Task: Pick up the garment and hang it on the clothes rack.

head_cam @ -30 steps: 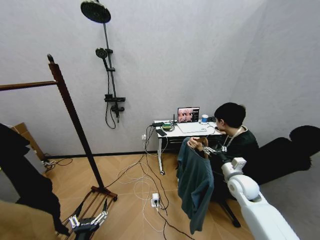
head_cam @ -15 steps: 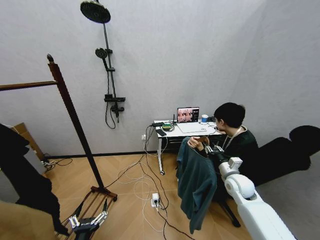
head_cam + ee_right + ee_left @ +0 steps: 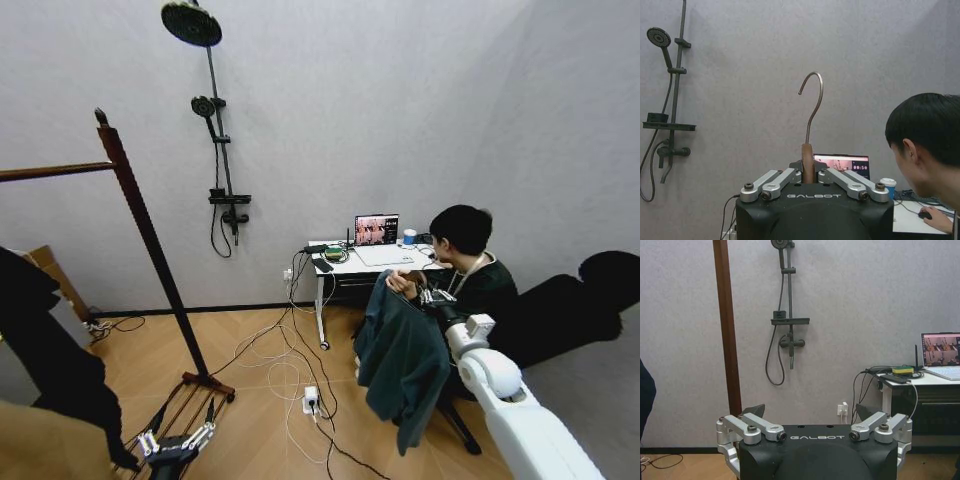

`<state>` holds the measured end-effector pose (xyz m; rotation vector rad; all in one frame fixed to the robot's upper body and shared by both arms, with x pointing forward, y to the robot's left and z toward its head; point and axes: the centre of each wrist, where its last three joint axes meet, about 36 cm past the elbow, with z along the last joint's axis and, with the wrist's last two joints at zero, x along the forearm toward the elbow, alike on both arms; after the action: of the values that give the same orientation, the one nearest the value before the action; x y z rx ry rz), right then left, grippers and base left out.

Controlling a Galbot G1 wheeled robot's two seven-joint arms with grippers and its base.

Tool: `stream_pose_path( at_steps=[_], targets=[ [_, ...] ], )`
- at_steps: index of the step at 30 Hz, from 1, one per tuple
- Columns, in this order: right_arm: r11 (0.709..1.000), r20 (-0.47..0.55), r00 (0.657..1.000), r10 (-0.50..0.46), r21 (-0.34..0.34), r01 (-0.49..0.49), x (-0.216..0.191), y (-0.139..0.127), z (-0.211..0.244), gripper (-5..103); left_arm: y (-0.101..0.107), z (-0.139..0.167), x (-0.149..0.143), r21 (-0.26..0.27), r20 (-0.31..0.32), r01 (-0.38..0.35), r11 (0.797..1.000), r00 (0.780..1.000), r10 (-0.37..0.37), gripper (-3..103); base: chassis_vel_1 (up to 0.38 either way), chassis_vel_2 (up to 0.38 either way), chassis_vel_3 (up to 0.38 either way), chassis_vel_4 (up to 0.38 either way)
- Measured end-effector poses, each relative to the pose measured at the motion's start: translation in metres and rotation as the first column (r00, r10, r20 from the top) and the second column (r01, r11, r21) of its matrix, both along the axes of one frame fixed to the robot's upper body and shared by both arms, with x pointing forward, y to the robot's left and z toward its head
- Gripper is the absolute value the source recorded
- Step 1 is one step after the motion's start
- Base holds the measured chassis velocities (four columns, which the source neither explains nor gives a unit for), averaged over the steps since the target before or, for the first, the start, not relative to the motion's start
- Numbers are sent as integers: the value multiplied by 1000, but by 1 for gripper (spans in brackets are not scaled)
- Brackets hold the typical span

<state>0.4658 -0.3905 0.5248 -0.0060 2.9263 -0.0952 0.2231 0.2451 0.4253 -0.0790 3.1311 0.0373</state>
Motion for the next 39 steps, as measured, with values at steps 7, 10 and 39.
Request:
stream_pose_path(
  at_steps=[7, 10, 39],
  targets=[
    [994, 18, 994, 109, 14, -109, 2, 30, 15, 9, 0, 0, 0, 0, 0, 0, 1000, 1000, 0, 100, 0, 0, 0, 0],
    [988, 16, 988, 154, 25, -155, 7, 40, 20, 9, 0, 0, 0, 0, 0, 0, 1000, 1000, 0, 100, 0, 0, 0, 0],
    [876, 135, 869, 476, 17, -482, 143, 187, 111, 9, 0, 0, 0, 0, 0, 0, 1000, 1000, 0, 100, 0, 0, 0, 0]
  ],
)
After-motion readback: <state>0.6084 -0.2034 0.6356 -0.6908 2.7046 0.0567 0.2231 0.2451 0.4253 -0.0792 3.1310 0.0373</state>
